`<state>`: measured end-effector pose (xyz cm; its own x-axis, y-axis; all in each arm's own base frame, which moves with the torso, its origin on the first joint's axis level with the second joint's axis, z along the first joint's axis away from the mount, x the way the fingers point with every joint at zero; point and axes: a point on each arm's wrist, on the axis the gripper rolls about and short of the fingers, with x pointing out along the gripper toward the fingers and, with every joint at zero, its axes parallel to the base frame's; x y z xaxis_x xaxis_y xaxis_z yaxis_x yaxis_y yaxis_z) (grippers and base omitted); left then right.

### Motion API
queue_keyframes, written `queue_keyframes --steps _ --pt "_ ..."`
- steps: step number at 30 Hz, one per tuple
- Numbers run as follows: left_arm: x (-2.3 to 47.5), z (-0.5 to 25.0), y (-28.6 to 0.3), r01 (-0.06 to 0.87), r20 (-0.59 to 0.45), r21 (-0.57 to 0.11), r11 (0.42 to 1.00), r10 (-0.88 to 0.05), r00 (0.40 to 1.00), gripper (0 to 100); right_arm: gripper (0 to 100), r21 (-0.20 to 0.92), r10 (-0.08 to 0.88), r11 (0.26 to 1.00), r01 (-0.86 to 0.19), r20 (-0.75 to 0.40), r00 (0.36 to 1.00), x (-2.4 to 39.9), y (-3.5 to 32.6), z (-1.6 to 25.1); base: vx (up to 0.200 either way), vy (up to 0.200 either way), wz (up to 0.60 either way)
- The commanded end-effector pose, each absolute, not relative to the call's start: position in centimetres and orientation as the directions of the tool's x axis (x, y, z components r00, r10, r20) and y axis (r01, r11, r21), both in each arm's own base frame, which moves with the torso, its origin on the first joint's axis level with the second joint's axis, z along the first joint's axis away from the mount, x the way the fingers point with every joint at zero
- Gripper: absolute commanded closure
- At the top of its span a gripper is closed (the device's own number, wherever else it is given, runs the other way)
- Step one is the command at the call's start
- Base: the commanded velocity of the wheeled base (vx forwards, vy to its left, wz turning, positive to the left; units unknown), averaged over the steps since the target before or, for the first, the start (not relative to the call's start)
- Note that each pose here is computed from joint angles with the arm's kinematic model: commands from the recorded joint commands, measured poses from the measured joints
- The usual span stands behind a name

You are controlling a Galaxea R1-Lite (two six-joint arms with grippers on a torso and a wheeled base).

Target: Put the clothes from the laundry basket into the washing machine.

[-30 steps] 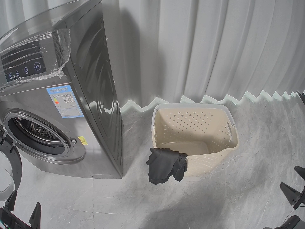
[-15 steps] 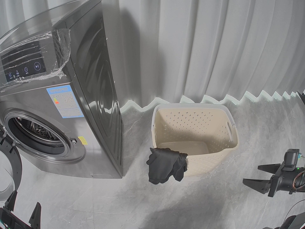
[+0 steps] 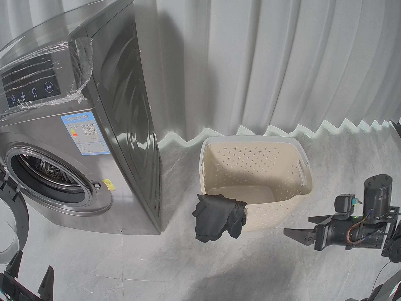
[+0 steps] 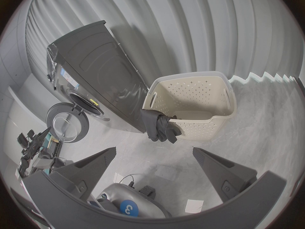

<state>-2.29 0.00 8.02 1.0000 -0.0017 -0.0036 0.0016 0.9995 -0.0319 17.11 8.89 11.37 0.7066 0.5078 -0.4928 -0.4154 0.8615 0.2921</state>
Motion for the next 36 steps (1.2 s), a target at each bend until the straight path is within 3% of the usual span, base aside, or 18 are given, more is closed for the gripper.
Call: queue_keyframes --steps 1,11,20,36 --pt "-2.3 7.5 0.0 0.001 -0.003 -0.032 0.999 -0.002 1.000 0 0 0.290 0.489 0.872 -0.395 -0.561 0.668 18.4 11.9 8.7 0.000 0.000 0.00" --pt "-2.3 7.5 0.0 0.001 -0.003 -0.034 0.999 -0.002 1.000 0 0 0.288 0.467 0.884 -0.368 -0.581 0.667 21.1 14.5 4.9 0.000 0.000 0.00" --pt "-2.3 7.5 0.0 0.001 -0.003 -0.034 0.999 -0.002 1.000 0 0 0.277 0.441 0.898 -0.343 -0.531 0.724 24.1 17.1 0.2 0.000 0.000 0.00" --pt "-2.3 7.5 0.0 0.001 -0.003 -0.032 0.999 -0.002 1.000 0 0 0.326 0.468 0.879 -0.347 -0.458 0.756 28.2 20.3 -1.3 0.000 0.000 0.00"
